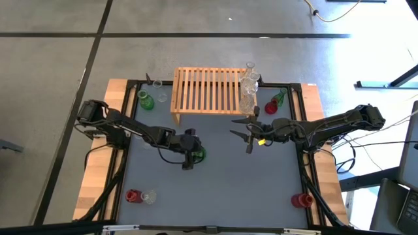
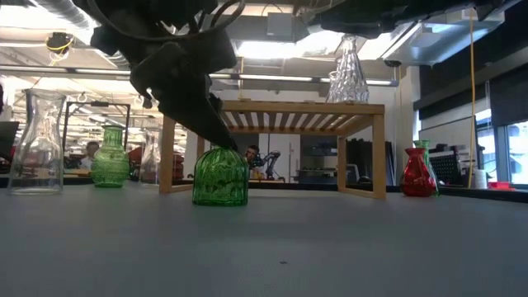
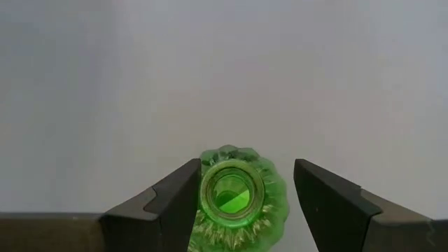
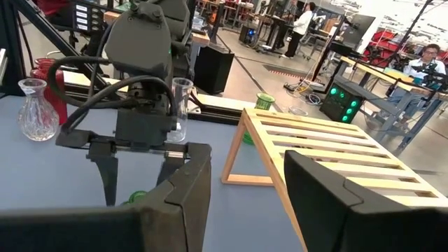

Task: Sort vases onto shelf
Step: Put the green vase on the shelf

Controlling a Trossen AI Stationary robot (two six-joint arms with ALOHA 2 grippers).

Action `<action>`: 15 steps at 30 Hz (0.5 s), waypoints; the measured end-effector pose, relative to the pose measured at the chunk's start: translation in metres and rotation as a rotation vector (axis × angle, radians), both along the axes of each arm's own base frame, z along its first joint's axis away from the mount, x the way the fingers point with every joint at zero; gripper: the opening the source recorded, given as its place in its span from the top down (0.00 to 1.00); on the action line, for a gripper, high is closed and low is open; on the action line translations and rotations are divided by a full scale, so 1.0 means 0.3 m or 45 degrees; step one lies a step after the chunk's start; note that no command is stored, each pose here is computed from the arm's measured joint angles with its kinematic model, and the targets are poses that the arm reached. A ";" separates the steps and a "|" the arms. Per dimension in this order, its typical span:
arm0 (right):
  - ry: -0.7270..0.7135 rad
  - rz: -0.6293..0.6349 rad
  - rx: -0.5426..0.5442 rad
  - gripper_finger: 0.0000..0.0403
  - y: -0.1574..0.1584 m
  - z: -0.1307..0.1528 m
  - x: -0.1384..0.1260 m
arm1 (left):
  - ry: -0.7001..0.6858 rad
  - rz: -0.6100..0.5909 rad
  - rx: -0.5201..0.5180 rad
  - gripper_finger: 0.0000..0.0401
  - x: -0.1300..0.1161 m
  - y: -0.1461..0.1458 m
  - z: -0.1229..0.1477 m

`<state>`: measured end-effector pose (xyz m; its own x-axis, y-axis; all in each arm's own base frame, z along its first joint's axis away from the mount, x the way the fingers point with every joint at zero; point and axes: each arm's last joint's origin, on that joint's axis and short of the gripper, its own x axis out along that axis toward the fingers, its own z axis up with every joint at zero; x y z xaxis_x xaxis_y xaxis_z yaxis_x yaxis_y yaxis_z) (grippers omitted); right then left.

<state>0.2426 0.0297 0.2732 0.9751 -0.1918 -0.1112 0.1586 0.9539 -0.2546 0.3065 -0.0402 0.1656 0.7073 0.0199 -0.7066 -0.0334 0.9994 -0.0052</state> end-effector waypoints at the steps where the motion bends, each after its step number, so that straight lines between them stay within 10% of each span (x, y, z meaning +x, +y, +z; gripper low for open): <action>1: 0.000 0.000 0.000 0.58 0.000 0.000 0.000 | 0.000 0.000 -0.001 0.44 0.000 0.000 0.000; 15: -0.003 0.000 0.000 0.58 0.000 0.001 0.000 | 0.018 -0.021 -0.007 0.70 0.002 -0.004 -0.008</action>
